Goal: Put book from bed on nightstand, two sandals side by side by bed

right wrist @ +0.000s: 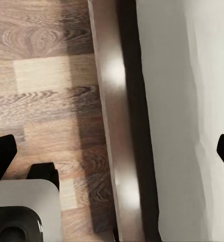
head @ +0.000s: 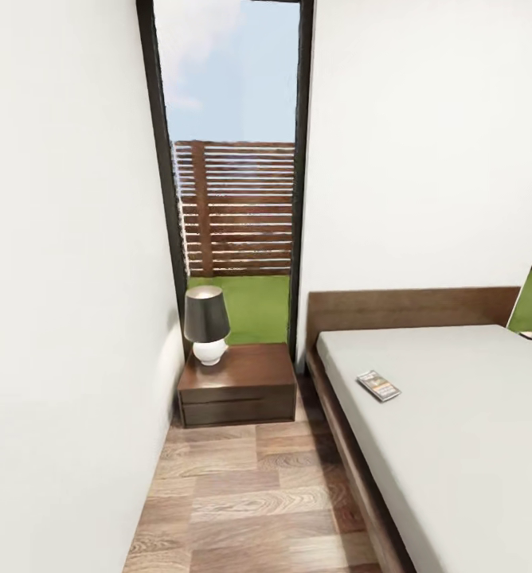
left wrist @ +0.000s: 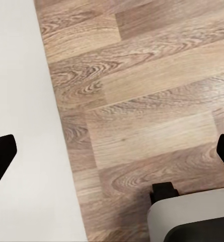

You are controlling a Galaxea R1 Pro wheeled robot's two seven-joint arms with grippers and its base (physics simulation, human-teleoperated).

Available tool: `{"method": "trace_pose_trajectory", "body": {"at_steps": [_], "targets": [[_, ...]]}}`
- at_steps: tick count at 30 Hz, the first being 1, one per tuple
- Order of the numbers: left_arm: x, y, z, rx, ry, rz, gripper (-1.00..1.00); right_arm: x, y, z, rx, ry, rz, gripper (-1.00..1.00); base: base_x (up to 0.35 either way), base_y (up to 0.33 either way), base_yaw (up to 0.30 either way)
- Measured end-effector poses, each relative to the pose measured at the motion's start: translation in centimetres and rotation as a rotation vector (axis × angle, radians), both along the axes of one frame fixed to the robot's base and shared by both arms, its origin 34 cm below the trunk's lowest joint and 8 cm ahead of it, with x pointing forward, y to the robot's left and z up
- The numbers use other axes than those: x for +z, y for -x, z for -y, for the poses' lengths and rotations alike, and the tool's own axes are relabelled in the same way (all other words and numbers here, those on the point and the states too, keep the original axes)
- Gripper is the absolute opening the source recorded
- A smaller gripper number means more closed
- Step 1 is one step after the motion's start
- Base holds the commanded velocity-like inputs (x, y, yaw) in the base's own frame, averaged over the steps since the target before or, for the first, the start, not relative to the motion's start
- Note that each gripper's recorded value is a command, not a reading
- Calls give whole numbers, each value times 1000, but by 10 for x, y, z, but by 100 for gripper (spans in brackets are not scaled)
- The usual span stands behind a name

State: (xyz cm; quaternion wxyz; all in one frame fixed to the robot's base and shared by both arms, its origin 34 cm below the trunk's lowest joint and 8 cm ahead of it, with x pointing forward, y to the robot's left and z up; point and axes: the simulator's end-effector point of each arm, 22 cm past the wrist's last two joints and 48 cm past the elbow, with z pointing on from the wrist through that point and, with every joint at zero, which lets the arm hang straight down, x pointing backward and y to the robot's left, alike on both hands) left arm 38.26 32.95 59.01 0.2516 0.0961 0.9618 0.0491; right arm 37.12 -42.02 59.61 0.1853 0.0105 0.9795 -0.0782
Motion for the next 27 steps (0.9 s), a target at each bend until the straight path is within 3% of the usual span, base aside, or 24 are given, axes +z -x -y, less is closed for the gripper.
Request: {"method": "trace_pose_trajectory", "body": {"at_steps": [9,27], "targets": [[0,0,0,0,0,0,100,0,0,0,0,0,0,100,331,0,-171],[0,0,0,0,0,0,100,0,0,0,0,0,0,100,332,28,-20]]}}
